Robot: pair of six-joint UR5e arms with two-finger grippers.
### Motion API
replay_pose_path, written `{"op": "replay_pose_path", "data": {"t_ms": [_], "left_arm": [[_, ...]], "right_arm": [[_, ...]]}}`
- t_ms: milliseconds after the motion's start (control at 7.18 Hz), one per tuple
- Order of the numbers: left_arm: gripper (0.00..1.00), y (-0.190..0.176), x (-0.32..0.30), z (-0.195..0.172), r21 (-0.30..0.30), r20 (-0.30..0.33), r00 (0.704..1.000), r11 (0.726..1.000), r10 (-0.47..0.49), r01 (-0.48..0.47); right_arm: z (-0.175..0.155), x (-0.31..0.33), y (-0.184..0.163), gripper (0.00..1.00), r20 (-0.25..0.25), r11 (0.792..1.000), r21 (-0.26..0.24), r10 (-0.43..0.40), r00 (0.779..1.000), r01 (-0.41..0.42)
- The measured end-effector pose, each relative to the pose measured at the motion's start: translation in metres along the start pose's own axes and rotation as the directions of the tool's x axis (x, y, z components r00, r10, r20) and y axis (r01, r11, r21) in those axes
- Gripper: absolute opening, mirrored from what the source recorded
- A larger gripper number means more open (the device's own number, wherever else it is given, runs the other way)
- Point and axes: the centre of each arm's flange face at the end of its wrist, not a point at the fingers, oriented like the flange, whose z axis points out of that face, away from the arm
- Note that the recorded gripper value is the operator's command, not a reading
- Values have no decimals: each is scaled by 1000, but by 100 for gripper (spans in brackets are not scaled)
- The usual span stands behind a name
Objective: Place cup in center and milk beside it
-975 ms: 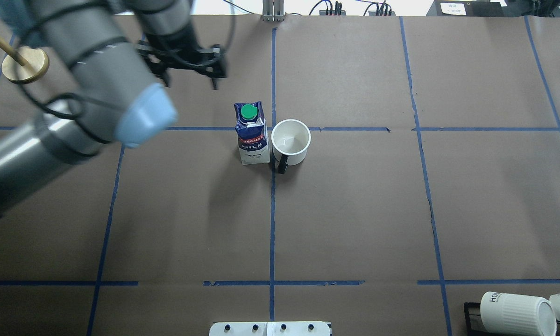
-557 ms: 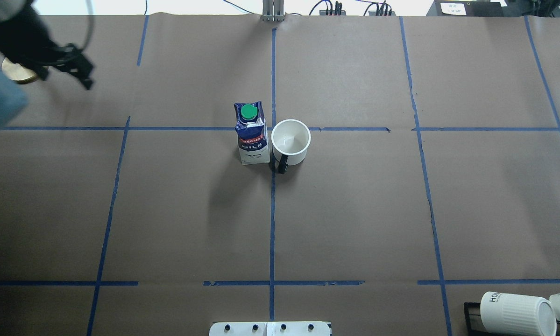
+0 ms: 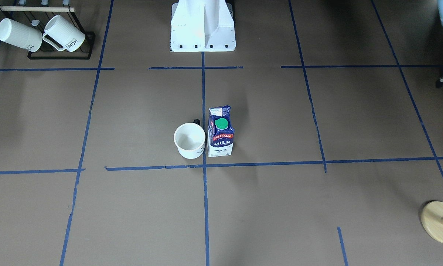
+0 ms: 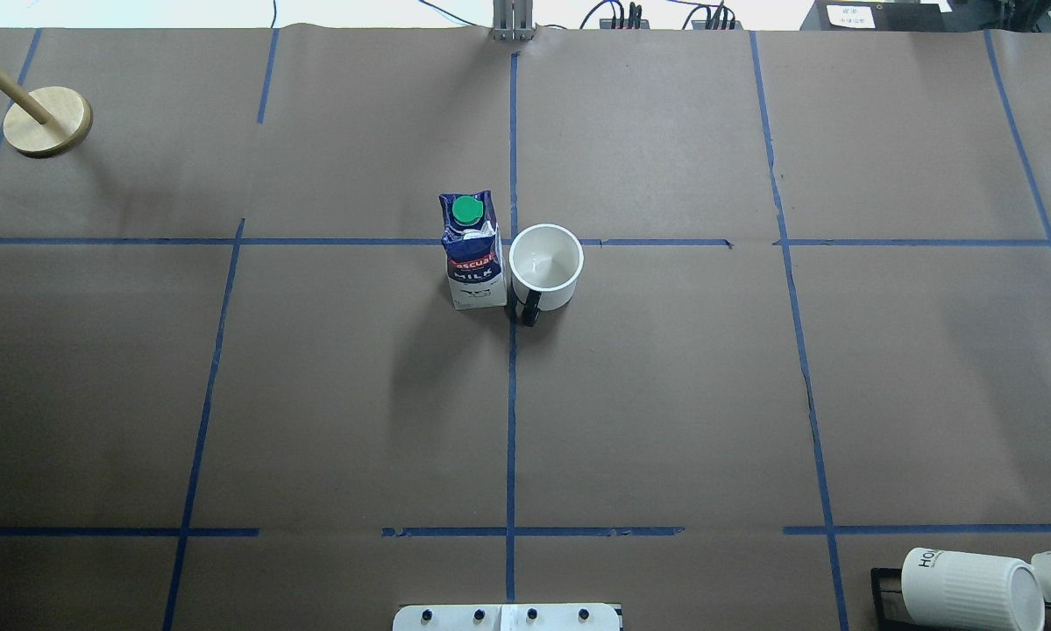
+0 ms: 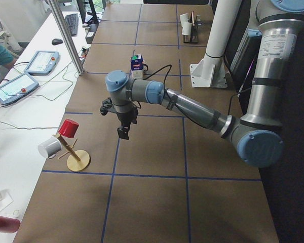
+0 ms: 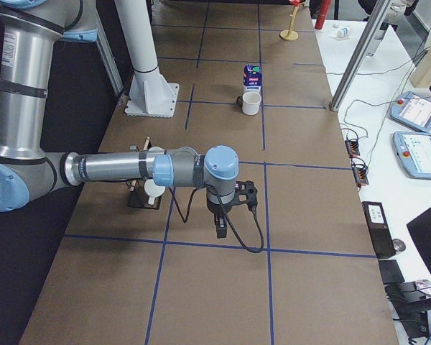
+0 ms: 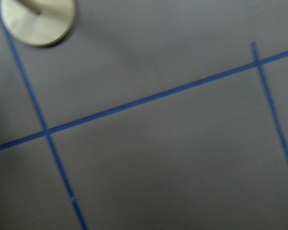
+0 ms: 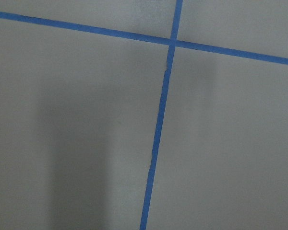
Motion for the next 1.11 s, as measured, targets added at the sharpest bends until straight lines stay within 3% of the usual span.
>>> {"op": "replay_pose_path", "data": {"t_ms": [557,1115], "left_arm": [[100,93,-97,65,7,-81,988,991,-129,130],[100,103,-104,66,10,-72,987,989,-144,145]], "right_arm": [[1,0,0,100,1,1000,-2,4,1000,-4],[0,0,-2,100,1,1000,1,2,1000,-2]]}}
